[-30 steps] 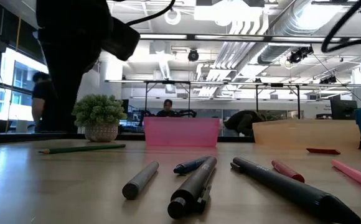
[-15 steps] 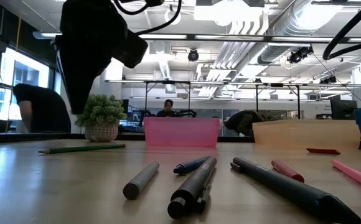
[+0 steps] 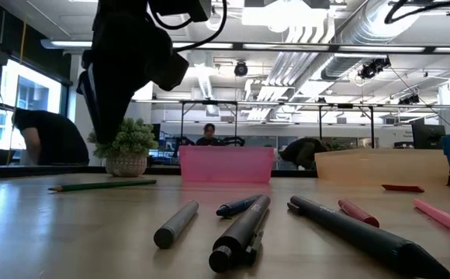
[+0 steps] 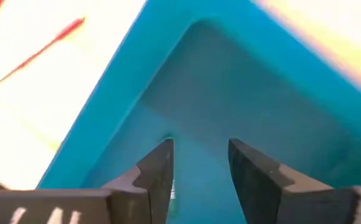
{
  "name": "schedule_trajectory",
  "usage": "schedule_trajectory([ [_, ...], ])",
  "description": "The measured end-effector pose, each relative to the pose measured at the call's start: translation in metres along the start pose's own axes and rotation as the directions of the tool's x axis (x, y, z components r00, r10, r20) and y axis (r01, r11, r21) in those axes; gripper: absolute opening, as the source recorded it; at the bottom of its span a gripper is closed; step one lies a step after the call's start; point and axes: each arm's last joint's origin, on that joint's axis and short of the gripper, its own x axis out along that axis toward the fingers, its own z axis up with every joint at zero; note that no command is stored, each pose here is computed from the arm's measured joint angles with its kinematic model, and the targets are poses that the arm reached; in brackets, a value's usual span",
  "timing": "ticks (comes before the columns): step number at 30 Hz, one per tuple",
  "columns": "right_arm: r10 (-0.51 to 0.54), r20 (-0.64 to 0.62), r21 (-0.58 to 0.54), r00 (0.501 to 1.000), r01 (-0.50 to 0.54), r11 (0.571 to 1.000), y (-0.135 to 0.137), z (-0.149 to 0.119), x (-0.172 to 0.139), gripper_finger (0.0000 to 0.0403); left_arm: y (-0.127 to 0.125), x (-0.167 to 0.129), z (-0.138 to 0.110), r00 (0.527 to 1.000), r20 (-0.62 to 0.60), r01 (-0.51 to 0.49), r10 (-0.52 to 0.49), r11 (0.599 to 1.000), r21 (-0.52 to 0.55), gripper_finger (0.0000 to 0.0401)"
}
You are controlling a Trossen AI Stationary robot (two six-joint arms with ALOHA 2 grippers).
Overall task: Sort crayons/erasers/pens/pencils in bins
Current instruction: Put the green pencil into the red bin
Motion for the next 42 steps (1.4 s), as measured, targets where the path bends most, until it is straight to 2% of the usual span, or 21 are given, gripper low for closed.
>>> schedule_trajectory([
  [3,-0.034,0.046,-0.011,0.998,0.034,0.999,0.001,0.005,-0.016,0.0145,0.007,-0.001,0.003,0.999,0.0,-0.049,0.049,0.998,-0.027,0.0137],
  [7,-0.05,0.11,-0.039,0.993,0.054,0.998,0.004,0.013,-0.032,0.0145,0.018,-0.002,0.004,0.993,-0.031,-0.118,0.116,0.992,-0.053,0.0146],
  [22,-0.122,0.122,-0.13,0.985,0.138,0.982,0.005,0.041,-0.04,0.0145,0.028,0.002,0.009,0.987,-0.015,-0.162,0.161,0.985,-0.062,0.0112],
  [27,-0.145,0.103,-0.154,0.984,0.16,0.975,0.003,0.044,-0.04,0.0145,0.04,0.028,0.005,0.989,-0.069,-0.134,0.127,0.985,-0.112,0.0095],
  [30,-0.157,0.103,-0.149,0.982,0.171,0.974,0.002,0.045,-0.04,0.0145,0.04,0.036,0.005,0.995,-0.045,-0.099,0.093,0.986,-0.133,0.0085],
  [34,-0.172,0.103,-0.144,0.98,0.186,0.972,0.0,0.046,-0.04,0.0145,0.037,0.039,0.012,0.999,0.02,-0.033,0.036,0.987,-0.155,0.0077],
  [42,-0.178,0.103,-0.168,0.979,0.194,0.966,0.0,0.047,-0.04,0.0145,0.044,0.038,0.018,0.997,0.043,-0.052,0.062,0.979,-0.199,0.0076],
])
